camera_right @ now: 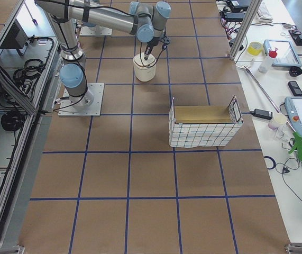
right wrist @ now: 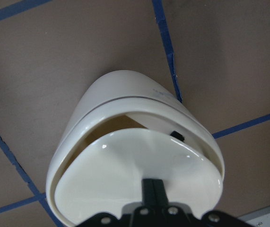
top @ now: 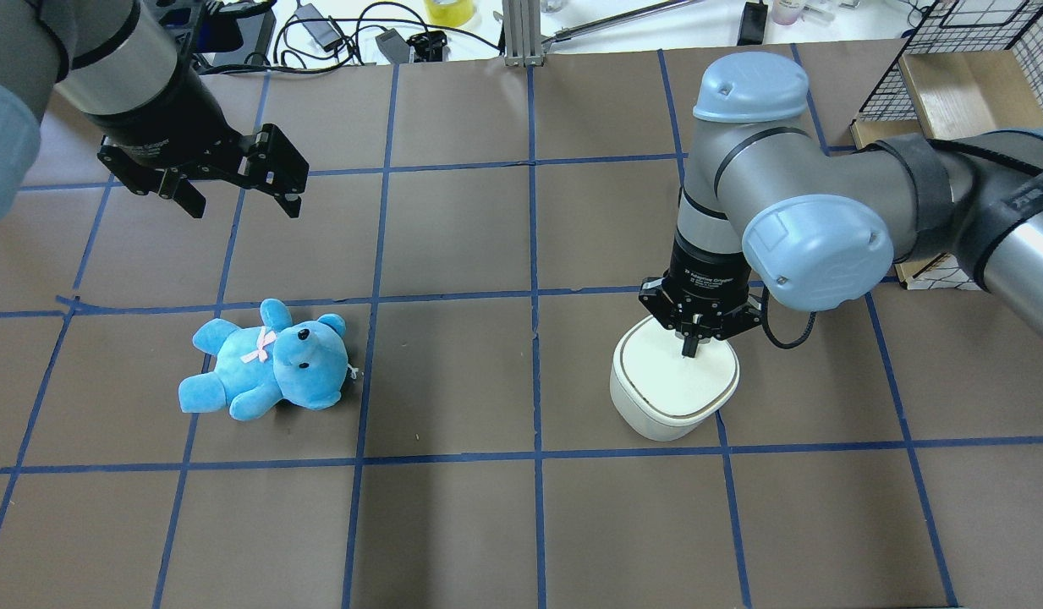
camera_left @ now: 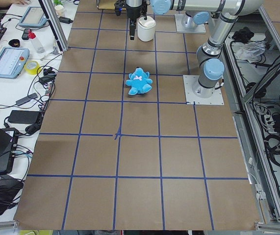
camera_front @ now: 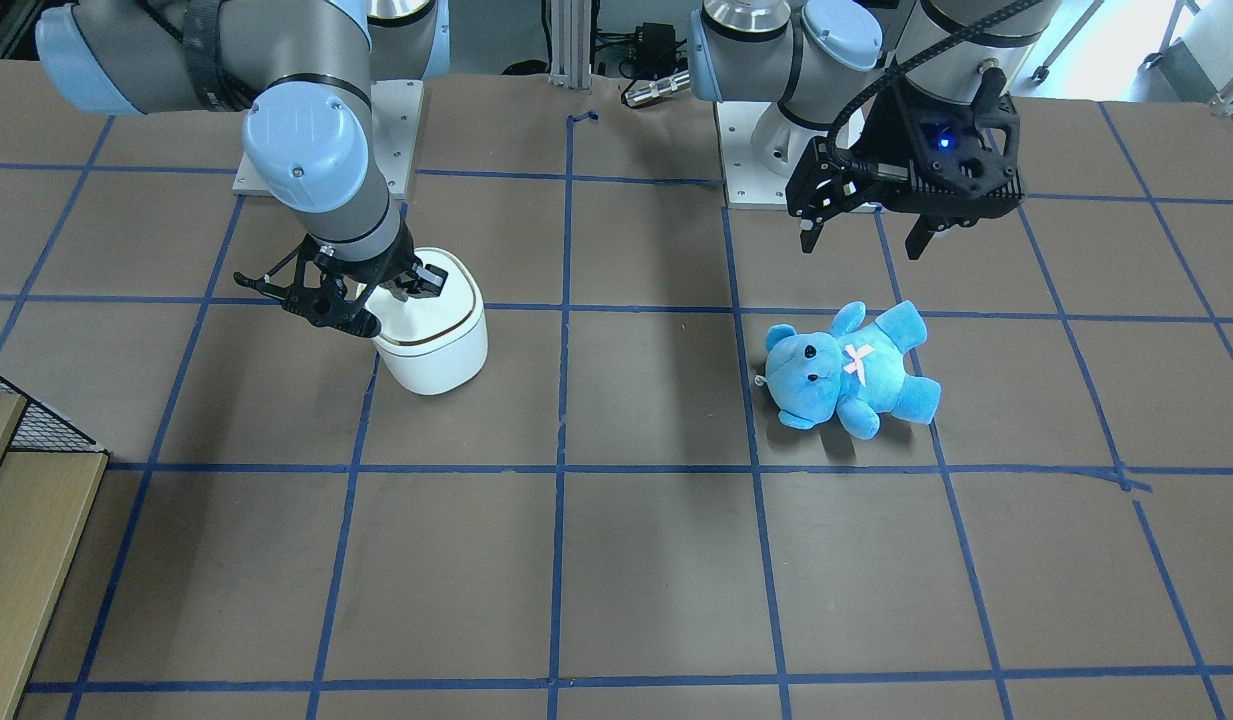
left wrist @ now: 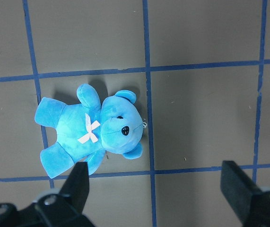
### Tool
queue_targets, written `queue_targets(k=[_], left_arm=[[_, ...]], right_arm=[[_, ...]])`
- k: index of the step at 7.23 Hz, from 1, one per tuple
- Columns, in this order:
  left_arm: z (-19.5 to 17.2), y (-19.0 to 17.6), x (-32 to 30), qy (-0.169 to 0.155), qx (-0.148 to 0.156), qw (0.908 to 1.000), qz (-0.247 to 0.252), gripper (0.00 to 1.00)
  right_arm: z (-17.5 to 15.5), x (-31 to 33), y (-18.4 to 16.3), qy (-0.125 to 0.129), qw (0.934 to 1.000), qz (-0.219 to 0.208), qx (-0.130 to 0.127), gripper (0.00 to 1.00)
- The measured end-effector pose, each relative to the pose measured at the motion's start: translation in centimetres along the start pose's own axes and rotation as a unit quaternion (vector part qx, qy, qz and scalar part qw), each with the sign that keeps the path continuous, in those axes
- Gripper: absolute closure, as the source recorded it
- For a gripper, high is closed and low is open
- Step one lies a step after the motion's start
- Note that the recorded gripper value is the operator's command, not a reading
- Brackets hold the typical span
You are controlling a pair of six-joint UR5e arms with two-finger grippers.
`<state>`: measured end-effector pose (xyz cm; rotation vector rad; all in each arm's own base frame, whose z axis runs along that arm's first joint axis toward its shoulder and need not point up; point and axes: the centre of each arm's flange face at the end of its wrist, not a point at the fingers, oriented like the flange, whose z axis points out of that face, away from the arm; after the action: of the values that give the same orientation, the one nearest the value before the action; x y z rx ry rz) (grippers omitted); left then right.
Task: Open trash can with right arm
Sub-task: 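Press the right gripper down on the trash can lid to pop it open, then lift the right gripper up and away from the opened can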
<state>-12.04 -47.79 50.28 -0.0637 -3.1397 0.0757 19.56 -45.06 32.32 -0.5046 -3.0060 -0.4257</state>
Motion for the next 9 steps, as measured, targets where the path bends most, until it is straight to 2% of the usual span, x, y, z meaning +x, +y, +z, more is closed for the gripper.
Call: queue_targets(k=[2, 3, 5, 7, 8, 9], left_arm=[[0.0, 0.0, 0.0, 0.0, 0.0, 1.0, 0.0, 0.0], [0.0, 0.0, 0.0, 0.0, 0.0, 1.0, 0.0, 0.0], [0.0, 0.0, 0.0, 0.0, 0.0, 1.0, 0.0, 0.0], [0.0, 0.0, 0.0, 0.0, 0.0, 1.0, 0.0, 0.0], [0.0, 0.0, 0.0, 0.0, 0.0, 1.0, 0.0, 0.0], [0.0, 0.0, 0.0, 0.0, 0.0, 1.0, 0.0, 0.0]], right_arm=[[-2.9, -0.1, 0.7, -0.007, 0.9996, 0.002, -0.026, 1.0], [-5.3, -0.3, 1.1, -0.016, 0.9991, 0.004, -0.039, 0.93], [-9.8, -0.4, 1.6, -0.031, 0.9989, 0.005, -0.036, 0.82], [-13.1, -0.3, 1.7, -0.04, 0.9991, -0.008, -0.016, 0.55], [-14.3, -0.1, 1.6, -0.036, 0.9987, -0.037, 0.001, 0.42], [-15.4, 0.3, 1.3, -0.023, 0.9966, -0.075, 0.022, 0.11]])
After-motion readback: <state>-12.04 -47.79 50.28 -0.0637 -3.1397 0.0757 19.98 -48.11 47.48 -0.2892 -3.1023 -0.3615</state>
